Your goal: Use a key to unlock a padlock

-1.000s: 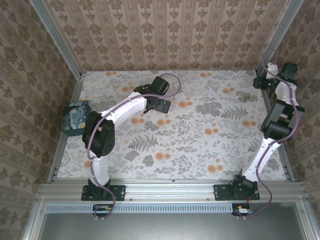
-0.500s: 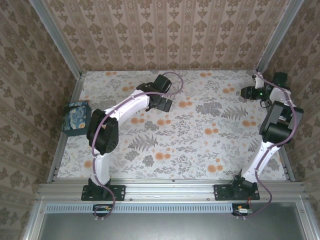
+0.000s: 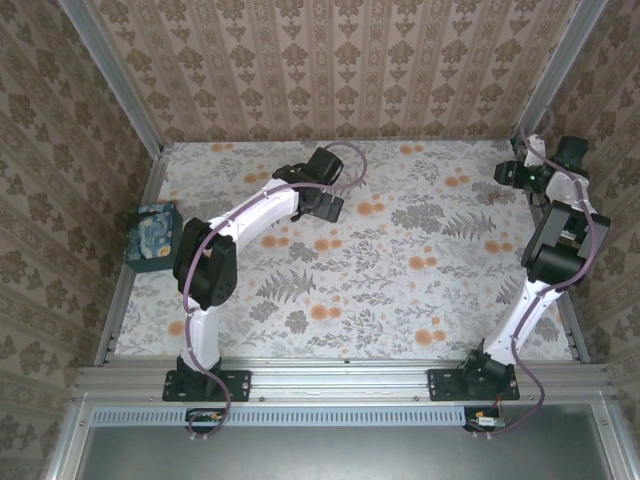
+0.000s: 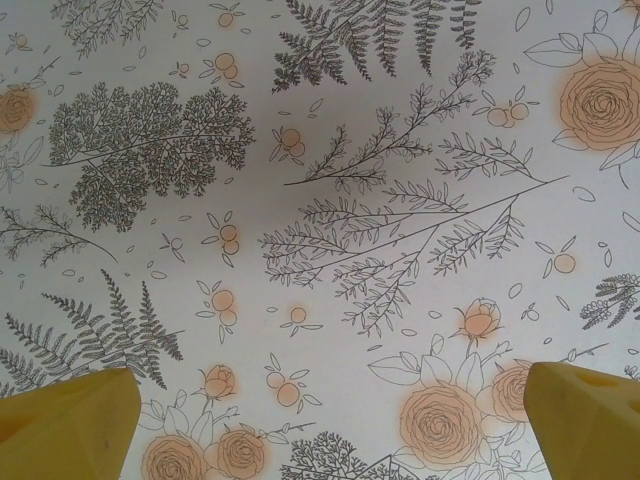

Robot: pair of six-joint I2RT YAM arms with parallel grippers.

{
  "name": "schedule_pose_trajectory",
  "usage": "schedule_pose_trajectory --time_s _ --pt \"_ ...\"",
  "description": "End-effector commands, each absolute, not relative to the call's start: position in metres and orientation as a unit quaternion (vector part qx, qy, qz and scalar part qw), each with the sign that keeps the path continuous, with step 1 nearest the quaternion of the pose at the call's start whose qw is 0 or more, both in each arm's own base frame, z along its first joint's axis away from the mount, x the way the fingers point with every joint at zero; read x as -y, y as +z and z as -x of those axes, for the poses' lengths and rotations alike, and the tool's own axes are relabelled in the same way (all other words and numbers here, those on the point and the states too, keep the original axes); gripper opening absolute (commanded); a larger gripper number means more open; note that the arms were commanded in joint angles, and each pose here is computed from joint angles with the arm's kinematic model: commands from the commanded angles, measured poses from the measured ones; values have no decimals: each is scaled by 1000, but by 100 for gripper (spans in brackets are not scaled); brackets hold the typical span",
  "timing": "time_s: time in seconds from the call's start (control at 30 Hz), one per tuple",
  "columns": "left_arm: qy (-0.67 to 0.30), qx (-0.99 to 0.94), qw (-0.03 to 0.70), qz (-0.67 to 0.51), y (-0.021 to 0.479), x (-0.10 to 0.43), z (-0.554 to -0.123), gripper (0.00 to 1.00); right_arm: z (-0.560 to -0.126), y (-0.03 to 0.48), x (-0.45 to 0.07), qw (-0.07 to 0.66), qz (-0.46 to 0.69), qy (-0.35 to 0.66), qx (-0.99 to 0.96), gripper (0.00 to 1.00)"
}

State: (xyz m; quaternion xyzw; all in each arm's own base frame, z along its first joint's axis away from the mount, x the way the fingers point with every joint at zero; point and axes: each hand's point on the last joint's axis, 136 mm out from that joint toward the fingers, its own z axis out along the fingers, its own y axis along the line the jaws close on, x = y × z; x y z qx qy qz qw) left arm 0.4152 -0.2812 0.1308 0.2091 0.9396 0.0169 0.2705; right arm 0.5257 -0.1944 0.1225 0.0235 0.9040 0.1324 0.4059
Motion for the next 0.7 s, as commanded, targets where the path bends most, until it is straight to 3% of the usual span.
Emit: schedule_pose_trajectory --time_s 0.0,0.67 --pt "34 -939 268 -213 135 274 -416 100 -529 88 203 351 -45 107 -929 54" --pt "33 -944 257 -207 119 271 -417 100 -529 26 194 257 -26 79 -963 54"
